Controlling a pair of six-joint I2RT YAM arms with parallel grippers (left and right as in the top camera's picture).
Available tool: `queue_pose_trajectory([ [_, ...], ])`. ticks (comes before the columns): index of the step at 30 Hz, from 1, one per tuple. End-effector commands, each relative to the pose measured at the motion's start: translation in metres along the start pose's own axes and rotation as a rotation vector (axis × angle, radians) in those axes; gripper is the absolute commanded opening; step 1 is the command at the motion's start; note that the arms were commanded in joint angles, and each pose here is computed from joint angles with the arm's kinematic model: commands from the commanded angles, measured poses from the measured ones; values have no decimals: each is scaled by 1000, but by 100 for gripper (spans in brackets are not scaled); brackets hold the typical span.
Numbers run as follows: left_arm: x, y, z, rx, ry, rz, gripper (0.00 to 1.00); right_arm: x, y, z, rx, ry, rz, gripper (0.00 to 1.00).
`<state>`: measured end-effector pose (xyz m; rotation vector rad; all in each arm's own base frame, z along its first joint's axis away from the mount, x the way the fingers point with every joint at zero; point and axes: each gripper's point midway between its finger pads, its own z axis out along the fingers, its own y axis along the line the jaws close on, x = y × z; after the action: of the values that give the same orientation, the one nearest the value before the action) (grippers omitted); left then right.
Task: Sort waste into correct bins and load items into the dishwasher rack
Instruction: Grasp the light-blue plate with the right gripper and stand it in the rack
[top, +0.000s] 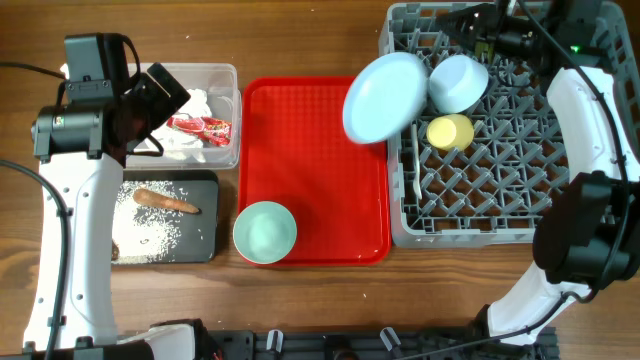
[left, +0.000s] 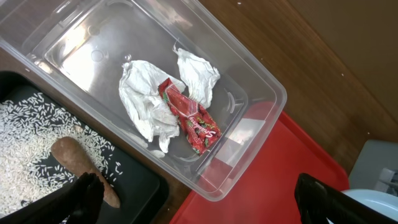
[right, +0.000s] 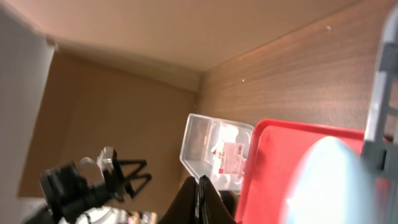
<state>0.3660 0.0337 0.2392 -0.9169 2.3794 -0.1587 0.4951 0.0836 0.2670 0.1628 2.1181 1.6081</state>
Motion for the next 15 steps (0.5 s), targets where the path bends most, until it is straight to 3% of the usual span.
queue_pose_trajectory([
  [1,-4,3,-1,-12,-16,1,100,-13,-18,-1,81,-76,122,4],
  [5,-4,3,-1,-12,-16,1,100,14,7,17,-30,57,-66,4],
  [8,-4,3,-1,-12,-16,1,100,53,13,56,48,139,-183,7],
  [10,-4,3,-1,-12,-16,0,100,92,-1,96,255,195,-296,16],
  [12,-4,3,-1,-11,-16,1,100,143,-18,138,504,272,-442,35],
  [15,-4,3,-1,-12,-16,1,100,198,-22,168,767,300,-664,57],
])
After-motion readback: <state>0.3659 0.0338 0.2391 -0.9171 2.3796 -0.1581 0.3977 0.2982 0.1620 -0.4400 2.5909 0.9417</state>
